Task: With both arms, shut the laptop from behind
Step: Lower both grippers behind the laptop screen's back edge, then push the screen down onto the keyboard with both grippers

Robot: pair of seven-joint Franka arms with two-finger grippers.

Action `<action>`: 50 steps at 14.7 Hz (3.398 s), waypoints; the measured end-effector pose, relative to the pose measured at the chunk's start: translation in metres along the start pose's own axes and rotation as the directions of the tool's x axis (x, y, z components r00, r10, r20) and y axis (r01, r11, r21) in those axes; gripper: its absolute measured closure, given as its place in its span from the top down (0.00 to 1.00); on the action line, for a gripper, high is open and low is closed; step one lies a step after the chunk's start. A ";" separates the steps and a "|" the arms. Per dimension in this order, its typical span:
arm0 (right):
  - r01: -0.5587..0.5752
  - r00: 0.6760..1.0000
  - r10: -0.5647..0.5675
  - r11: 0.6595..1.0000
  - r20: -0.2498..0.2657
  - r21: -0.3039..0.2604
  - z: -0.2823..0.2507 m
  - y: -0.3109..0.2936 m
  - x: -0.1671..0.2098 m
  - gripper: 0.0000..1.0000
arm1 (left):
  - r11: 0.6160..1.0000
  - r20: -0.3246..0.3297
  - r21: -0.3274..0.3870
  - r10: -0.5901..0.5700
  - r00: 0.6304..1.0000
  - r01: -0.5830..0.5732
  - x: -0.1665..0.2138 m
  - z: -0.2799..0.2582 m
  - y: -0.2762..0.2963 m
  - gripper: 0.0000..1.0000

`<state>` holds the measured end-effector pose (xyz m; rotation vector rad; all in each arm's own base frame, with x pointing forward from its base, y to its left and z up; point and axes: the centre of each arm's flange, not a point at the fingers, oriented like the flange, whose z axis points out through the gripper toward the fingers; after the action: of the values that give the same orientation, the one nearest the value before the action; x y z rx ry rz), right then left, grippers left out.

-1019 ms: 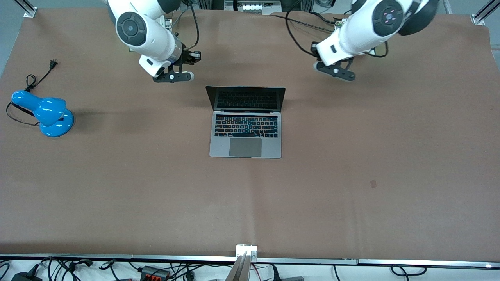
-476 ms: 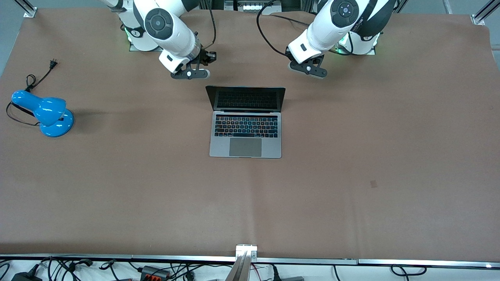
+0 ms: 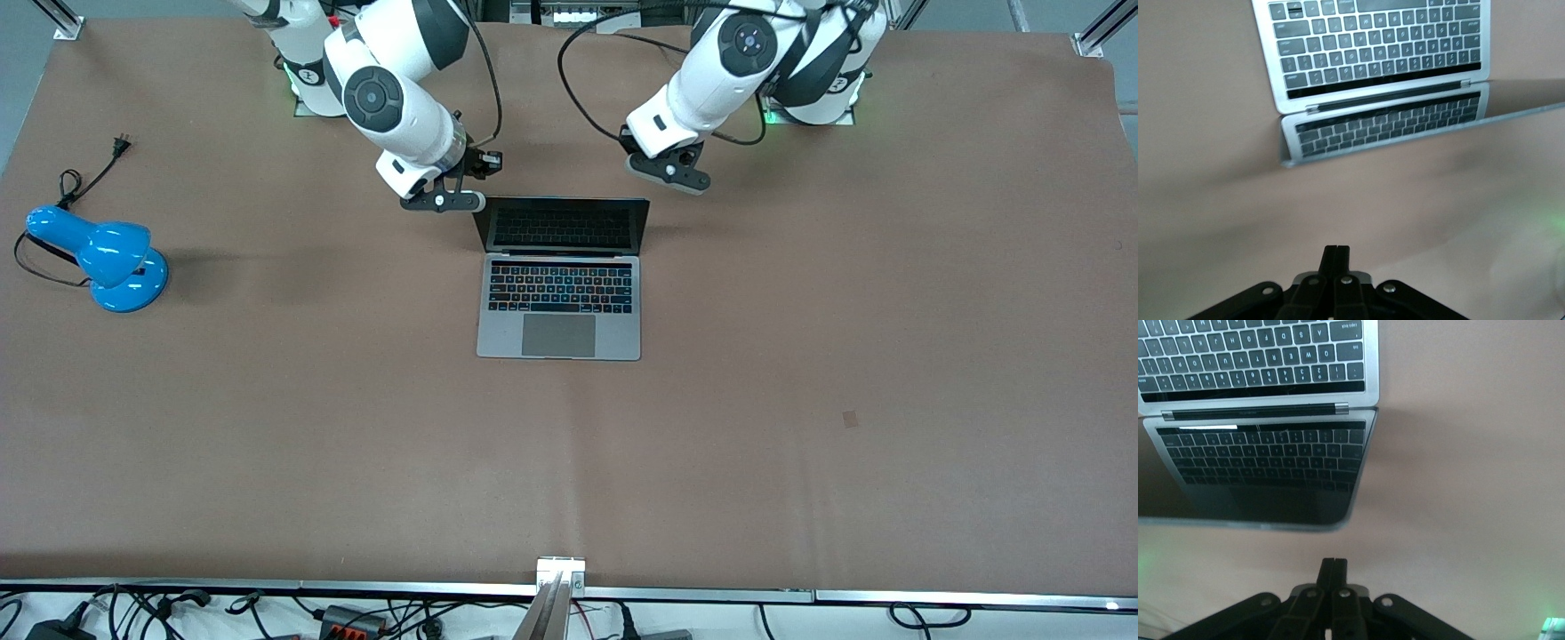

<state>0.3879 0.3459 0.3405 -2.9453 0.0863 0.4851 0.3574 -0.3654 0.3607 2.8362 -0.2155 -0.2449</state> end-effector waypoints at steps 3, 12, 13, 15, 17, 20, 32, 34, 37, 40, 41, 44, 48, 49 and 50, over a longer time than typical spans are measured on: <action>0.000 1.000 0.000 1.000 -0.005 0.019 -0.004 -0.008 0.011 0.01 | 0.999 -0.042 -0.039 -0.019 0.999 0.018 0.014 0.010 -0.004 0.01; -0.011 1.000 0.012 0.999 -0.006 0.049 -0.002 -0.020 0.063 0.01 | 0.989 -0.189 -0.132 -0.083 0.979 0.058 0.049 0.019 -0.016 0.01; -0.010 1.000 0.011 0.999 -0.010 0.046 -0.001 -0.020 0.069 0.01 | 0.988 -0.201 -0.142 -0.086 0.976 0.058 0.053 0.021 -0.018 0.01; -0.016 1.000 0.017 0.999 -0.020 0.049 -0.003 -0.018 0.080 0.01 | 0.986 -0.223 -0.159 -0.078 0.972 0.043 0.060 0.025 -0.019 0.01; -0.018 0.999 0.019 0.999 -0.027 0.045 -0.003 -0.017 0.092 0.01 | 0.984 -0.231 -0.175 -0.074 0.970 0.034 0.071 0.025 -0.021 0.01; -0.023 0.999 0.024 0.999 -0.032 0.043 0.000 -0.015 0.109 0.01 | 0.980 -0.239 -0.197 -0.082 0.967 0.035 0.089 0.020 -0.026 0.01; -0.043 0.998 0.045 0.998 -0.049 0.048 0.049 -0.010 0.164 0.01 | 0.973 -0.250 -0.231 -0.053 0.967 -0.006 0.158 0.033 -0.065 0.01; -0.041 0.998 0.043 0.998 -0.053 0.043 0.058 -0.009 0.170 0.01 | 0.976 -0.252 -0.216 -0.031 0.967 -0.025 0.169 0.040 -0.070 0.01; -0.035 0.997 0.037 0.999 -0.061 0.036 0.069 -0.008 0.176 0.01 | 0.977 -0.243 -0.213 -0.026 0.970 -0.028 0.186 0.055 -0.080 0.01; -0.028 0.998 0.030 0.999 -0.063 0.024 0.078 -0.007 0.181 0.01 | 0.974 -0.211 -0.228 -0.039 0.977 -0.011 0.198 0.081 -0.090 0.01; -0.027 0.998 0.029 0.999 -0.062 0.023 0.080 -0.007 0.182 0.01 | 0.974 -0.205 -0.227 -0.034 0.978 -0.014 0.202 0.090 -0.092 0.01; -0.027 0.998 0.028 0.999 -0.064 0.023 0.088 -0.007 0.188 0.01 | 0.975 -0.195 -0.219 -0.019 0.981 -0.025 0.211 0.112 -0.100 0.01; -0.032 0.996 0.034 0.999 -0.077 0.034 0.102 -0.005 0.194 0.01 | 0.973 -0.185 -0.228 -0.026 0.982 -0.018 0.216 0.124 -0.104 0.01; -0.031 0.996 0.033 0.999 -0.078 0.034 0.102 -0.005 0.195 0.01 | 0.973 -0.183 -0.229 -0.027 0.983 -0.016 0.216 0.126 -0.104 0.01; -0.028 0.996 0.031 0.999 -0.079 0.033 0.102 -0.006 0.195 0.01 | 0.973 -0.181 -0.230 -0.028 0.983 -0.015 0.216 0.127 -0.105 0.01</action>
<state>0.5404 0.3619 0.1830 -2.9358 0.1456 0.3666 0.5567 -0.3372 0.1786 2.6087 -0.1292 -0.0073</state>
